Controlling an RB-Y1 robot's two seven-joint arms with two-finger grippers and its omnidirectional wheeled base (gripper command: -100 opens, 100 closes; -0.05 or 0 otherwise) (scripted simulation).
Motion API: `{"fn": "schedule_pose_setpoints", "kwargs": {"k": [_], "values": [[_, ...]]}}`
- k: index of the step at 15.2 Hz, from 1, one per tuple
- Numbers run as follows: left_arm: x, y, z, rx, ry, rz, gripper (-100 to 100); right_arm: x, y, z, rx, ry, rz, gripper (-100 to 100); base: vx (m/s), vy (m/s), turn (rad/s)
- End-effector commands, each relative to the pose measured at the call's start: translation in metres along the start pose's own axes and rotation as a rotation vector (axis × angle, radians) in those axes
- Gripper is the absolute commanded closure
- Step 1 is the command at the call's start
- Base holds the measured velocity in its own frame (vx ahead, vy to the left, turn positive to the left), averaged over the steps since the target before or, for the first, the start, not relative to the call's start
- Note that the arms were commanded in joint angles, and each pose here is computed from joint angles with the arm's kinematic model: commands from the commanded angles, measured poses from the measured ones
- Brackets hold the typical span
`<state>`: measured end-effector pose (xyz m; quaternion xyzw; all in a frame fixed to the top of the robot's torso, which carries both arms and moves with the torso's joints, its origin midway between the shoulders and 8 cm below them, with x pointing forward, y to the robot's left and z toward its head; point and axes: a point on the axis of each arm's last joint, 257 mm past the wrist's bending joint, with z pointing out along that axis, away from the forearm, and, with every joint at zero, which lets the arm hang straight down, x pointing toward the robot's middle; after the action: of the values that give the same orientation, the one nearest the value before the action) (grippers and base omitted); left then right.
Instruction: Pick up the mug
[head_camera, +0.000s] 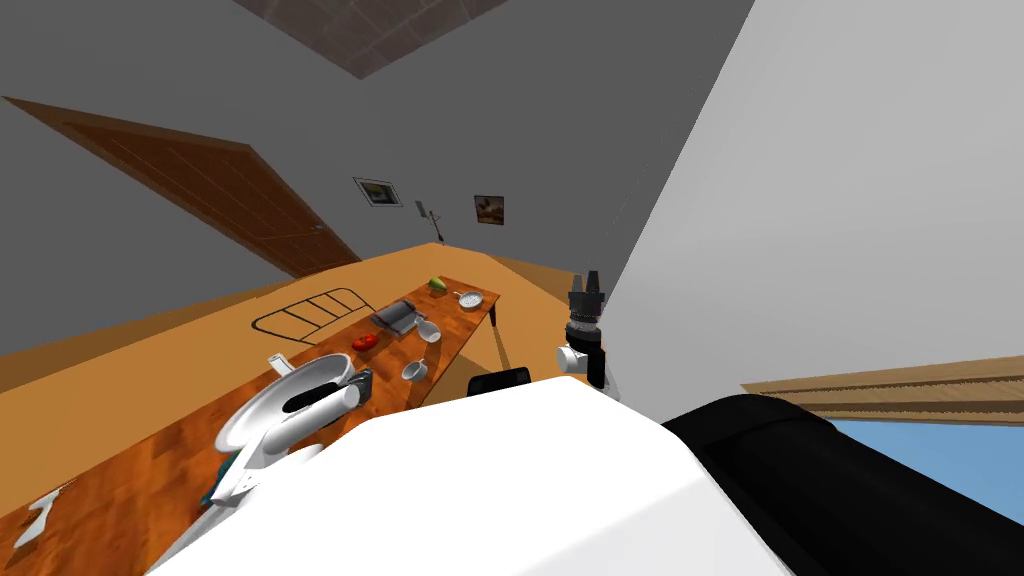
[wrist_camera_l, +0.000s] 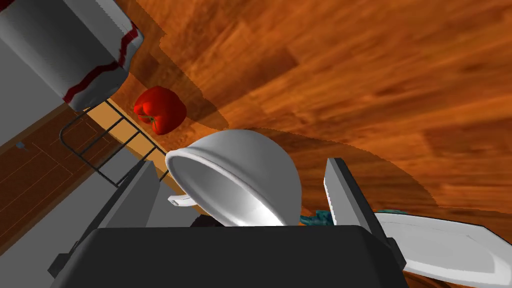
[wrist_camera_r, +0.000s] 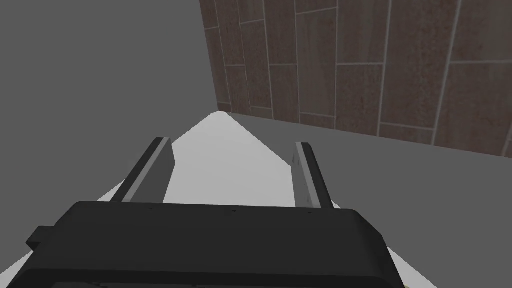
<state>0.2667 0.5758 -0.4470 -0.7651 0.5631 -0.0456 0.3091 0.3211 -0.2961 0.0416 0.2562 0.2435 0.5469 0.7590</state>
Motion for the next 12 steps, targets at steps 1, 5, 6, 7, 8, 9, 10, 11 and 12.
{"fn": "schedule_pose_setpoints", "kwargs": {"k": [1, 5, 6, 7, 8, 9, 10, 11, 12], "values": [[0.005, 0.02, 0.007, -0.059, 0.018, -0.013, -100, 0.0, 0.0, 0.0, 0.0, 0.0, 0.0, 0, -0.013, 0.04, -0.2], [0.023, 0.054, 0.014, -0.172, 0.069, -0.04, -100, 0.0, 0.0, 0.0, 0.0, 0.0, 0.0, 0, -0.011, 0.054, -0.19], [0.024, 0.058, 0.015, -0.182, 0.07, -0.041, -100, 0.0, 0.0, 0.0, 0.0, 0.0, 0.0, 0, -0.012, 0.05, -0.171], [0.024, 0.058, 0.015, -0.182, 0.07, -0.041, -100, 0.0, 0.0, 0.0, 0.0, 0.0, 0.0, 0, -0.012, 0.037, -0.079], [0.035, 0.074, 0.017, -0.234, 0.097, -0.053, -100, 0.0, 0.0, 0.0, 0.0, 0.0, 0.0, 0, -0.009, 0.039, -0.177], [0.035, 0.076, 0.018, -0.239, 0.098, -0.054, -100, 0.0, 0.0, 0.0, 0.0, 0.0, 0.0, 0, -0.012, 0.044, -0.183], [0.047, 0.088, 0.018, -0.282, 0.125, -0.063, -100, 0.0, 0.0, 0.0, 0.0, 0.0, 0.0, 0, -0.013, 0.055, -0.222], [0.047, 0.092, 0.018, -0.291, 0.126, -0.065, -100, 0.0, 0.0, 0.0, 0.0, 0.0, 0.0, 0, -0.007, 0.063, -0.183], [0.047, 0.092, 0.018, -0.291, 0.126, -0.065, -100, 0.0, 0.0, 0.0, 0.0, 0.0, 0.0, 0, 0.0, 0.048, -0.046]]}}
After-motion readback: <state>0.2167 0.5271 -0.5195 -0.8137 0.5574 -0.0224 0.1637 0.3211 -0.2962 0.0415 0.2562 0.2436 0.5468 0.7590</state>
